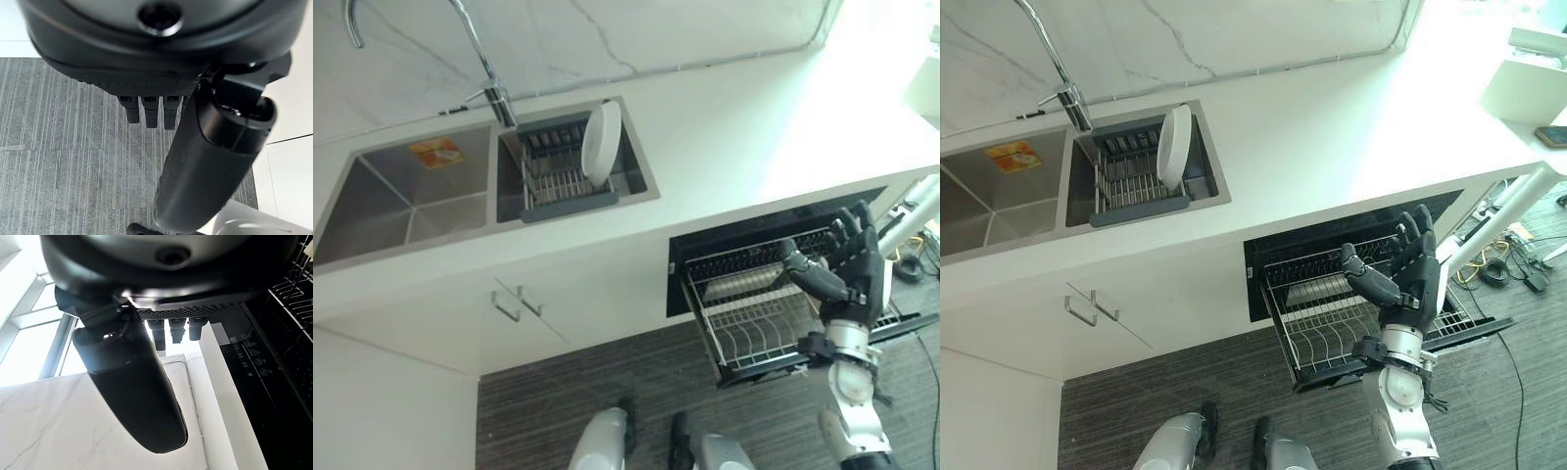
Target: Place the dishes in the dishwasher.
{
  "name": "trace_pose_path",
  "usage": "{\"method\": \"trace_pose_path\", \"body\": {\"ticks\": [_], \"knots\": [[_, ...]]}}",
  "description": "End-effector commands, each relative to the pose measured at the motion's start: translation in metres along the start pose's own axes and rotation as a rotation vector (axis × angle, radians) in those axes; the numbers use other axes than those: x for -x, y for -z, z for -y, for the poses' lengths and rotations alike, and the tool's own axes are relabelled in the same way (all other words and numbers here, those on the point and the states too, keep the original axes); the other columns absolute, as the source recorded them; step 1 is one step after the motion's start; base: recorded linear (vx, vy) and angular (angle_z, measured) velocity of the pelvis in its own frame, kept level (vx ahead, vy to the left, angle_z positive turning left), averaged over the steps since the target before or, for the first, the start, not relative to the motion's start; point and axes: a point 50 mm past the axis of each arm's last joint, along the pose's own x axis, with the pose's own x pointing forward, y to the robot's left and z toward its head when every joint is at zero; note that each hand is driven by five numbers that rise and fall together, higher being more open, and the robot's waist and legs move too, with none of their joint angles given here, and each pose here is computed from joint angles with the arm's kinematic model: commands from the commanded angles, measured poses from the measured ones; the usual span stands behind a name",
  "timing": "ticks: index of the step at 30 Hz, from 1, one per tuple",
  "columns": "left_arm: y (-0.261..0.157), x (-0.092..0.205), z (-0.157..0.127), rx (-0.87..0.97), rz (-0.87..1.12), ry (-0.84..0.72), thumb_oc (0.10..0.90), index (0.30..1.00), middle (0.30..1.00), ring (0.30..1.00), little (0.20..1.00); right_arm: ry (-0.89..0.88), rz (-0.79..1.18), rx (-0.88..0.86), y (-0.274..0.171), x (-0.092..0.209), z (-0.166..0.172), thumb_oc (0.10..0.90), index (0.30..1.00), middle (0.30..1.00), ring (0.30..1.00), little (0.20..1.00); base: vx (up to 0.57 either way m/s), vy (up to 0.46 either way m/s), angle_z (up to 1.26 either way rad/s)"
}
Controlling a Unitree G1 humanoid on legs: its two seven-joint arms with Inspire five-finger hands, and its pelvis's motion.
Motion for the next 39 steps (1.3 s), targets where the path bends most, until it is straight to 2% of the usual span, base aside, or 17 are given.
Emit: {"method": "trace_pose_path", "body": {"ticks": [1, 10, 18, 21, 27, 29, 33, 39], "knots": [[0.006, 0.001, -0.014, -0.044, -0.002, -0.063, 0.8, 0.9, 0.9, 0.9, 0.9, -0.098, 0.349, -0.031, -0.064, -0.026, -0.016, 0.8, 0.9, 0.9, 0.9, 0.9, 0.21, 0.248, -0.2], [0.009, 0.0, -0.022, -0.084, -0.013, -0.096, 0.8, 0.9, 0.9, 0.9, 0.9, -0.069, 0.35, -0.034, -0.061, -0.021, -0.013, 0.8, 0.9, 0.9, 0.9, 0.9, 0.16, 0.224, -0.14], [-0.007, -0.002, -0.027, 0.014, 0.021, -0.114, 0.8, 0.9, 0.9, 0.9, 0.9, -0.172, 0.396, -0.09, -0.068, -0.025, -0.041, 0.8, 0.9, 0.9, 0.9, 0.9, -0.03, 0.039, -0.37], [-0.003, -0.002, -0.026, 0.008, 0.007, -0.119, 0.8, 0.9, 0.9, 0.9, 0.9, -0.239, 0.43, -0.138, -0.078, -0.027, -0.059, 0.8, 0.9, 0.9, 0.9, 0.9, -0.06, -0.105, -0.67], [0.004, -0.001, -0.02, -0.049, 0.0, -0.095, 0.8, 0.9, 0.9, 0.9, 0.9, -0.3, 0.45, -0.231, -0.09, -0.028, -0.066, 0.8, 0.9, 0.9, 0.9, 0.9, 0.01, -0.057, 0.01], [0.007, -0.001, -0.017, -0.069, -0.005, -0.086, 0.8, 0.9, 0.9, 0.9, 0.9, -0.328, 0.433, -0.265, -0.091, -0.028, -0.07, 0.8, 0.9, 0.9, 0.9, 0.9, 0.0, -0.018, 0.02], [0.005, 0.0, -0.012, -0.16, 0.022, -0.065, 0.8, 0.9, 0.9, 0.9, 0.9, -0.388, 0.239, -0.435, -0.077, -0.032, -0.081, 0.8, 0.9, 0.9, 0.9, 0.9, 0.02, 0.001, 0.02], [-0.015, -0.003, -0.003, -0.231, 0.045, 0.008, 0.8, 0.9, 0.9, 0.9, 0.9, -0.435, 0.159, -0.435, -0.075, -0.037, -0.108, 0.8, 0.9, 0.9, 0.9, 0.9, 0.09, 0.031, 0.09]]}}
